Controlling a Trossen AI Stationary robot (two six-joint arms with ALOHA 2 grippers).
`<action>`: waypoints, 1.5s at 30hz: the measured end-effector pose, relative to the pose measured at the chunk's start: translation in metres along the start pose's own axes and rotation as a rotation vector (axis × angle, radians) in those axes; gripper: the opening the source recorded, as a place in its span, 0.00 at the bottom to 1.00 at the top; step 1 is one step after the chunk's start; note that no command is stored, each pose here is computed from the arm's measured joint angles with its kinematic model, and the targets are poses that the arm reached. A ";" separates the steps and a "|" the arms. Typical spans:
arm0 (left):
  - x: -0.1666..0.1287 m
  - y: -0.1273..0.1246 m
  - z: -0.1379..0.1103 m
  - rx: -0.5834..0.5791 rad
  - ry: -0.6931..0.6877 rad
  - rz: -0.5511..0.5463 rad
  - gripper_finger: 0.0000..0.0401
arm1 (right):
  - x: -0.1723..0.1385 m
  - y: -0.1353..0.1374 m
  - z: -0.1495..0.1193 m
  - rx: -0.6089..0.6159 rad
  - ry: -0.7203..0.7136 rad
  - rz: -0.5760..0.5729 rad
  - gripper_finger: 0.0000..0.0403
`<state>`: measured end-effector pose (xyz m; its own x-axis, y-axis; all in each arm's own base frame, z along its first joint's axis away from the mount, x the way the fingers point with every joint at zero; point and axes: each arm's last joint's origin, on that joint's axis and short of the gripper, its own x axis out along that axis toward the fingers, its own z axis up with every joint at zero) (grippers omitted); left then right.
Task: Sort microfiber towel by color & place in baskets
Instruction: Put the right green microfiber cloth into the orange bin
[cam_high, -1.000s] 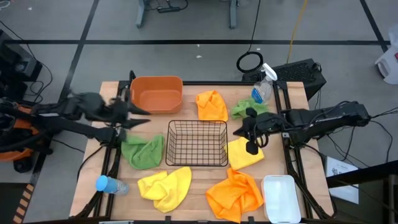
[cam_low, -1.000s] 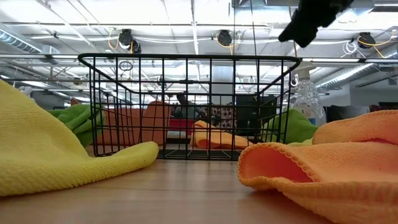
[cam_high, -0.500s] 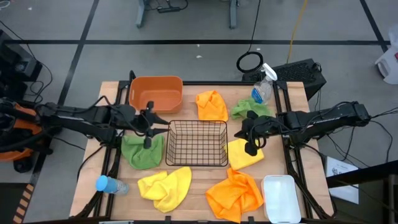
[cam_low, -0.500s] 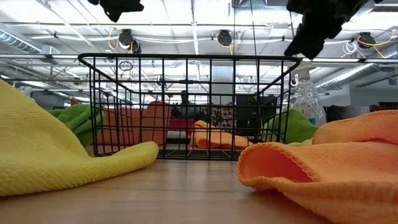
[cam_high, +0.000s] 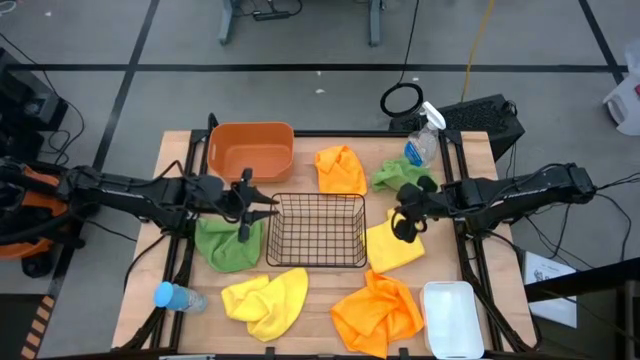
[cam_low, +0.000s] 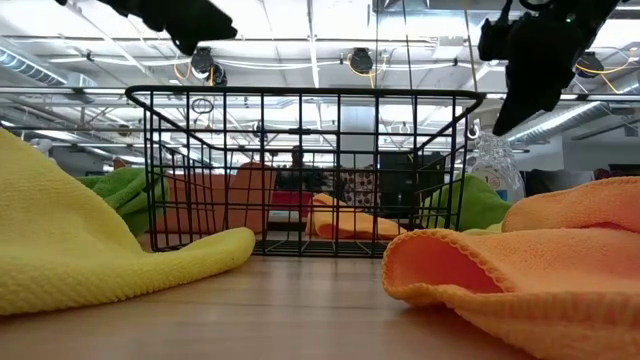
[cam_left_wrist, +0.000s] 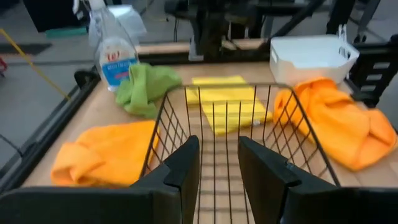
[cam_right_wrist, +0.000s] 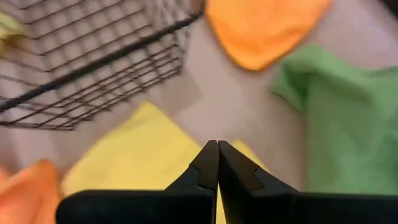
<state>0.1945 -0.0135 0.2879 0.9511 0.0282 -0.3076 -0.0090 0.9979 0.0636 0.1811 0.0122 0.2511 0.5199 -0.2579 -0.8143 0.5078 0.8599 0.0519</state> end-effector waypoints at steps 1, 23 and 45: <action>0.000 0.000 0.001 0.000 -0.011 0.001 0.29 | 0.000 -0.001 0.000 0.006 -0.010 -0.020 0.00; 0.008 -0.001 -0.001 0.002 0.001 0.000 0.29 | 0.021 -0.023 0.007 -0.175 -0.059 -0.390 0.65; 0.015 -0.002 -0.003 0.007 0.024 0.000 0.29 | 0.082 -0.073 -0.019 -0.059 -0.091 -0.421 0.88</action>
<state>0.2072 -0.0145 0.2800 0.9434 0.0292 -0.3304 -0.0065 0.9975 0.0697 0.1737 -0.0634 0.1698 0.3354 -0.6274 -0.7028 0.6499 0.6941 -0.3095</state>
